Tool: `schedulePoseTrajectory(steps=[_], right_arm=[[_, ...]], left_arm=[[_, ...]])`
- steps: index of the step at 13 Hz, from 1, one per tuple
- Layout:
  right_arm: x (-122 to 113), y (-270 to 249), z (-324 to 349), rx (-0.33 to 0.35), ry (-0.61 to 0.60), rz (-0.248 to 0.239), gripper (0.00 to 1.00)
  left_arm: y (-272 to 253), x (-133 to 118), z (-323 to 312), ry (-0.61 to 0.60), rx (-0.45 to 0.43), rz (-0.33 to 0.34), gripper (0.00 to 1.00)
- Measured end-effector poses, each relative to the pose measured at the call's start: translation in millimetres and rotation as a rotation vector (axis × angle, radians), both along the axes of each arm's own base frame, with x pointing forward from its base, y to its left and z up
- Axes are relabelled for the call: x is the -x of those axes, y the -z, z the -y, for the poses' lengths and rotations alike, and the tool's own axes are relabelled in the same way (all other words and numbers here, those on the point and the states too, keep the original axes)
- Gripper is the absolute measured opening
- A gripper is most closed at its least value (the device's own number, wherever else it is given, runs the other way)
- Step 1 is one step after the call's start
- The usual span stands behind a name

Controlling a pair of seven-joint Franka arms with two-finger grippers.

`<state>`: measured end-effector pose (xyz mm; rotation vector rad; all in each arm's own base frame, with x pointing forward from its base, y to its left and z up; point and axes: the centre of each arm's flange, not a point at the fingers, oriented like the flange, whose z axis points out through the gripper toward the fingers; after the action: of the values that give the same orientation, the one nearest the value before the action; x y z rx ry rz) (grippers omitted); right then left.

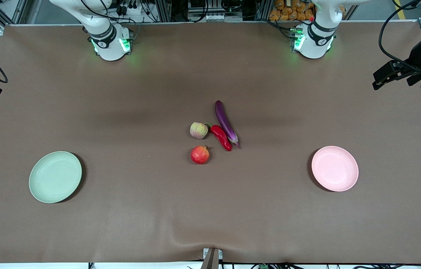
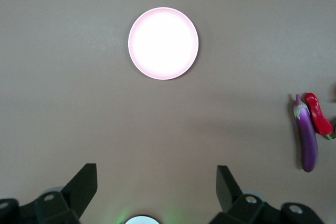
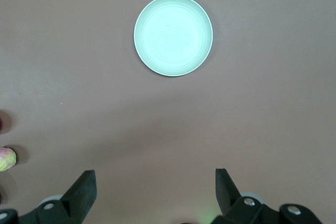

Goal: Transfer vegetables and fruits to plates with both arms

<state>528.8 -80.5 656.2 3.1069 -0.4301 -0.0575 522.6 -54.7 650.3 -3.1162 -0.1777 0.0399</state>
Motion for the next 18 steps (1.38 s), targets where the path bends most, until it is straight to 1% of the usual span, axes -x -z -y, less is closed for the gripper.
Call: schedulePoseTrajectory(steps=[3, 7, 13, 18], right_arm=[[0.8, 0.2, 5.1, -0.002, 0.01, -0.001, 1.0], [-0.2, 0.6, 0.5, -0.045, 0.007, 0.005, 1.0], [-1.0, 0.6, -2.4, -0.056, 0.003, 0.008, 1.0], [-2.1, 2.1, -4.0, -0.059, 0.0, 0.005, 1.0]], left_arm=[[-0.5, 1.5, -0.1, 0.0, -0.001, -0.01, 1.0], [-2.0, 3.2, 2.0, 0.004, -0.002, -0.022, 1.0], [5.9, 1.4, 5.2, 0.01, -0.004, -0.049, 1.0], [7.6, 1.7, 5.4, 0.011, -0.005, -0.054, 1.0]])
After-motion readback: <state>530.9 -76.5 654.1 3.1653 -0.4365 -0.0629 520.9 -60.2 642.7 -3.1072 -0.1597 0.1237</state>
